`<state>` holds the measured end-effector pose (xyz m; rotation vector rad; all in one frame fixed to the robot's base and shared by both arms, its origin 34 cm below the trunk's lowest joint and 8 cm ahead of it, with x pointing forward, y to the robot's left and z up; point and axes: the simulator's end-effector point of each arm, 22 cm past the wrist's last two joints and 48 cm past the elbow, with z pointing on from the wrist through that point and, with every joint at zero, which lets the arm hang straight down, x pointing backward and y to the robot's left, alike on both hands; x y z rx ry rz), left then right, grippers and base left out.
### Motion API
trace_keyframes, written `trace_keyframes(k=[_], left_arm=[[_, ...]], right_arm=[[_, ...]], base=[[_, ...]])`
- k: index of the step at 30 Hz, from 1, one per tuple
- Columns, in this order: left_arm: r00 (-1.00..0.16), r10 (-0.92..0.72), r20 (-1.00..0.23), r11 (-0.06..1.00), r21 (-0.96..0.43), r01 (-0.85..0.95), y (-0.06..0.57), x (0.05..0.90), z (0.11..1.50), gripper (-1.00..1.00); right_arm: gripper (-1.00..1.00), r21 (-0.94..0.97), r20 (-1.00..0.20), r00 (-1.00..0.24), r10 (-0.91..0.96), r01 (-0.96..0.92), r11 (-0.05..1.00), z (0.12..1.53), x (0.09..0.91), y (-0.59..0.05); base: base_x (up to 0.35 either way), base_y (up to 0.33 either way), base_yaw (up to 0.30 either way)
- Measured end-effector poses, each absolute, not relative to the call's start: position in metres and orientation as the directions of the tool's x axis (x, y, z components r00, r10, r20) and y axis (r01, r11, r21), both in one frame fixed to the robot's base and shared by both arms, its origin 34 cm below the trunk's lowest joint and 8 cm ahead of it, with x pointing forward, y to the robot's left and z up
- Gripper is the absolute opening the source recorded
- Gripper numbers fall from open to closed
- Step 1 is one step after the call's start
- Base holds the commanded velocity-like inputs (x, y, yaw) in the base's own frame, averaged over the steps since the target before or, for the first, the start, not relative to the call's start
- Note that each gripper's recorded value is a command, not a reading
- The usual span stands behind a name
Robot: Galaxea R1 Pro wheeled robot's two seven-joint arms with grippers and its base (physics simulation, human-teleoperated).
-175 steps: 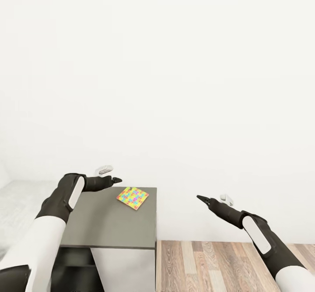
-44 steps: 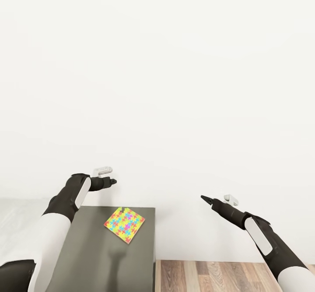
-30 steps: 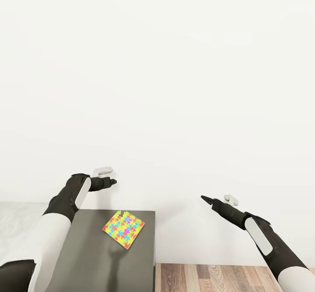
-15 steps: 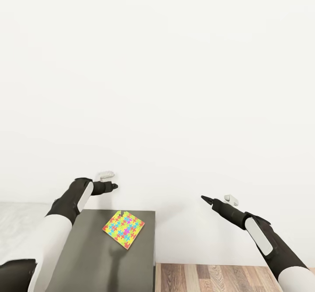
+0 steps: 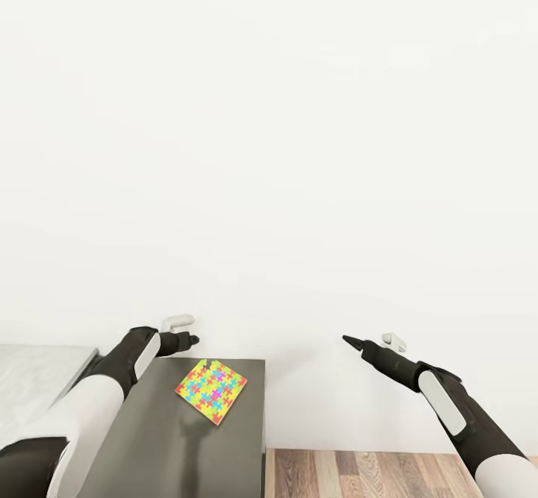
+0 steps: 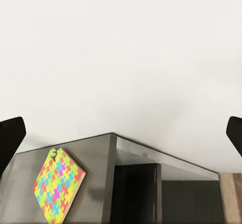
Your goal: Put all the toys in the child's room - the three board games (two on the bed and one on the table), the two jigsaw puzzles on the table, and the tennis ball on the table - inside the toy box on the table in the child's room.
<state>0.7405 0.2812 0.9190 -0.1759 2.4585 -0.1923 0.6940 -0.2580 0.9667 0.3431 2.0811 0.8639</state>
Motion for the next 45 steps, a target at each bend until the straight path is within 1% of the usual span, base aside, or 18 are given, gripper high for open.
trace_keyframes(k=[37,45], left_arm=[[-0.806,-0.173,-0.567,0.981,-0.174,-0.088,0.280,0.733,0.878,1.00],[-0.789,-0.170,-0.591,0.982,-0.168,-0.085,0.282,0.739,0.875,1.00]], right_arm=[[1.00,0.688,-0.559,-0.658,0.504,-0.028,0.726,0.933,0.689,-0.257],[1.00,0.688,-0.550,-0.665,0.504,-0.018,0.726,0.925,0.688,-0.258]], base=[[0.000,0.000,0.000],[0.000,0.000,0.000]])
